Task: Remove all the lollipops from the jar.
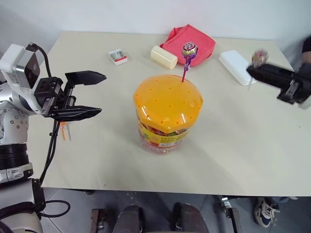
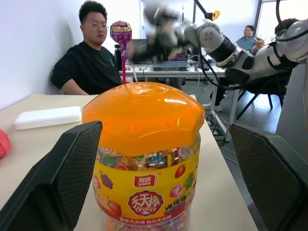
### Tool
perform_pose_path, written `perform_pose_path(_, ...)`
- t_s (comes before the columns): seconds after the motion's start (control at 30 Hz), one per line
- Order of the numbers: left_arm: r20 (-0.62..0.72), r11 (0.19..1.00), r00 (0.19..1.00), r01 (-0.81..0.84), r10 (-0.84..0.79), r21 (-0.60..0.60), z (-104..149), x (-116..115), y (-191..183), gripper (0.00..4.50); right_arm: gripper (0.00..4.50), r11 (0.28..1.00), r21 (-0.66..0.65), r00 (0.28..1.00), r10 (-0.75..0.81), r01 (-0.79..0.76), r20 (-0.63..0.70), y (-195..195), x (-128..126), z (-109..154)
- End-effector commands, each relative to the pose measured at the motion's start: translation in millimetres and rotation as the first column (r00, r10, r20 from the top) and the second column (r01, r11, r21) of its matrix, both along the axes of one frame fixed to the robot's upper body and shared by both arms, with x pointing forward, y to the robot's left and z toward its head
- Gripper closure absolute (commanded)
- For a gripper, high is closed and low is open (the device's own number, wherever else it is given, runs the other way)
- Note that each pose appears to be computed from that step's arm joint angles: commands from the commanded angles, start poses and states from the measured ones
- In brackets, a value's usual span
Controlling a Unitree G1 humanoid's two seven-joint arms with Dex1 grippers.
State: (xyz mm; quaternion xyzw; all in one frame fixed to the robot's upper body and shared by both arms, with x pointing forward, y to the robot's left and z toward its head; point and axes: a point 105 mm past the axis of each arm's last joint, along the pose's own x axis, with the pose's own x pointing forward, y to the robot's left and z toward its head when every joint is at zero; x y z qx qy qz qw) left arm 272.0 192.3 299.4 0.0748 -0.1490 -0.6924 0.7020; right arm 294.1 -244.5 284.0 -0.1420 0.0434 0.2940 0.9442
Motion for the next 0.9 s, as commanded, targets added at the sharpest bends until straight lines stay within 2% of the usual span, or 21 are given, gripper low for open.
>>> perform_pose_path(0.03, 0.037, 0.999, 0.998, 0.049, -0.049, 0.005, 3.5, -6.4, 0.4, 0.0, 4.46, 0.985, -0.089, 0.975, -0.163, 0.151, -0.152, -33.3, 4.2, -37.3)
perform_pose_path(0.23, 0.028, 0.999, 0.999, 0.041, -0.041, 0.002, 1.2, -4.5, -1.6, 0.0, 4.46, 0.914, -0.192, 0.856, -0.403, 0.358, -0.324, -81.3, 7.7, -104.9)
perform_pose_path(0.3, 0.024, 1.0, 0.999, 0.024, -0.024, 0.01, 1.2, -4.7, 0.7, 0.0, 4.46, 0.893, -0.203, 0.828, -0.448, 0.401, -0.337, -91.6, 7.9, -117.6)
perform_pose_path(0.5, 0.025, 1.0, 1.0, -0.016, 0.016, 0.002, 8.9, -6.3, 6.7, 0.0, 4.46, 0.854, -0.197, 0.78, -0.52, 0.482, -0.348, -109.6, 9.6, -134.2)
perform_pose_path(0.6, -0.011, 0.997, 0.997, -0.072, 0.072, 0.023, 7.8, -5.1, 13.0, 0.0, 3.74, 0.846, -0.205, 0.766, -0.533, 0.492, -0.359, -114.0, 5.6, -141.8)
perform_pose_path(0.67, -0.02, 0.996, 0.996, -0.084, 0.085, 0.03, 7.0, -5.2, 14.8, 0.0, 3.09, 0.848, -0.203, 0.769, -0.529, 0.489, -0.358, -114.0, 4.6, -142.8)
perform_pose_path(0.8, -0.033, 0.993, 0.993, -0.116, 0.117, 0.036, 4.8, -7.7, 21.8, 0.0, 1.71, 0.861, -0.169, 0.795, -0.509, 0.48, -0.33, -111.4, -1.2, -135.0)
perform_pose_path(0.9, -0.042, 0.99, 0.99, -0.135, 0.136, 0.042, 3.0, -9.2, 27.3, 0.0, 0.64, 0.89, -0.135, 0.841, -0.456, 0.435, -0.292, -102.1, -6.3, -119.5)
